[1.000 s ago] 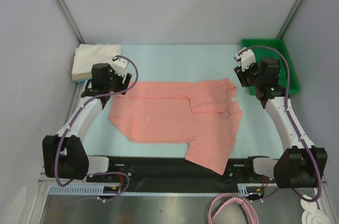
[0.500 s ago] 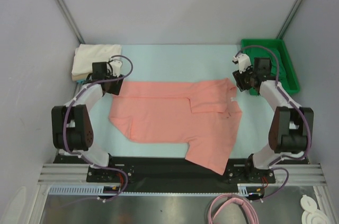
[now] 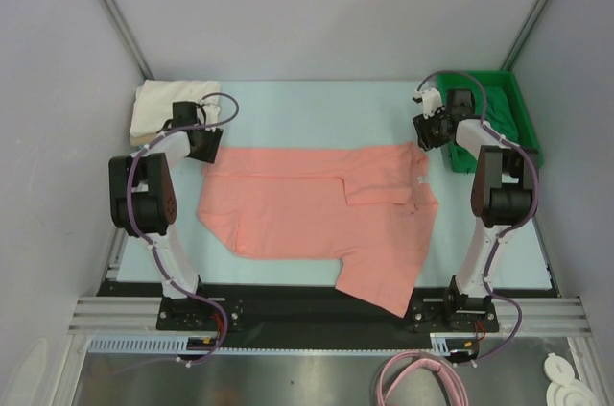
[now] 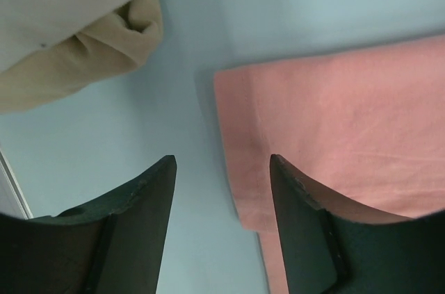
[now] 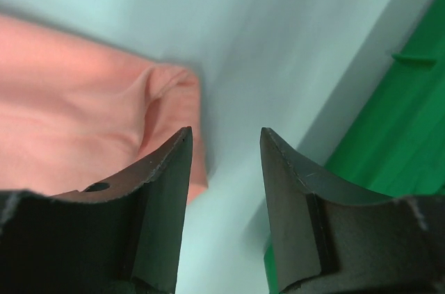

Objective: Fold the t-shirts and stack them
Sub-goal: Fold the tshirt

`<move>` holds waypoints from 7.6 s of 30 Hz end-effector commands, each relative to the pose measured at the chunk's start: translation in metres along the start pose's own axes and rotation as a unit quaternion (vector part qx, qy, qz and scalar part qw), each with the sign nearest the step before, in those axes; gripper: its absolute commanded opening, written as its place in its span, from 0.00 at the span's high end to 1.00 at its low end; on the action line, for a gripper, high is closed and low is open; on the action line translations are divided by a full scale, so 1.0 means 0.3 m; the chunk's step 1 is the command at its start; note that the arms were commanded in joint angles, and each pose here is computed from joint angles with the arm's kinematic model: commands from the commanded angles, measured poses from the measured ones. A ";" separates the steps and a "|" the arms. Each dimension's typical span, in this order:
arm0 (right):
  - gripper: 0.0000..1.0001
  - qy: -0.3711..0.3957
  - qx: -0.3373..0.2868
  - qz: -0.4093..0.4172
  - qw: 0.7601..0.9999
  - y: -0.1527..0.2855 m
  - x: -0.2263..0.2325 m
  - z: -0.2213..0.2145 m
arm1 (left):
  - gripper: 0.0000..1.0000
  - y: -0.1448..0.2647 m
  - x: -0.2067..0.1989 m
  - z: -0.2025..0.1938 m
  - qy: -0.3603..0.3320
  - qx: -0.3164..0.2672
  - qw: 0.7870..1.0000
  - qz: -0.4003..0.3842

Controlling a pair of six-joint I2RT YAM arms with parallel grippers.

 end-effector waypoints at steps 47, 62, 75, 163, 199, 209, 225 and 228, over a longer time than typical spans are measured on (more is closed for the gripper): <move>1.00 -0.015 0.048 0.054 0.997 -0.162 -0.008 0.019 | 1.00 -0.111 0.031 0.071 0.018 0.031 0.999 -0.038; 1.00 -0.018 0.037 0.046 0.998 -0.216 -0.046 0.088 | 1.00 -0.149 0.059 0.202 0.018 0.006 1.000 -0.024; 0.54 0.000 -0.040 0.016 0.999 0.013 -0.011 0.175 | 0.50 0.175 -0.055 0.262 -0.026 -0.083 0.996 0.000; 1.00 0.479 0.050 0.256 0.838 0.572 0.647 -0.684 | 0.38 0.387 -0.371 -0.271 -0.089 -0.052 0.956 -0.275; 1.00 0.466 0.044 0.234 0.852 0.544 0.655 -0.667 | 0.94 0.277 -0.418 -0.219 -0.065 0.002 0.961 -0.270; 1.00 0.432 0.005 0.204 0.878 0.577 0.624 -0.619 | 1.00 0.414 -0.353 -0.239 -0.067 -0.071 0.979 -0.179; 1.00 0.336 -0.050 0.205 0.918 0.707 0.567 -0.499 | 0.99 0.590 -0.288 -0.369 -0.085 -0.074 0.993 -0.033; 1.00 0.330 -0.060 0.200 0.921 0.726 0.566 -0.477 | 1.00 0.604 -0.273 -0.388 -0.089 -0.070 0.994 -0.009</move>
Point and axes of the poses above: each gripper's point midway between its finger pads, its own y axis back along the fingers, its own x axis along the line the jaws close on, z = x × y, the point moved 7 cm from there along y, back along the fingers, and after that the axes turned 8 degrees about -y, right-handed, at the moved point
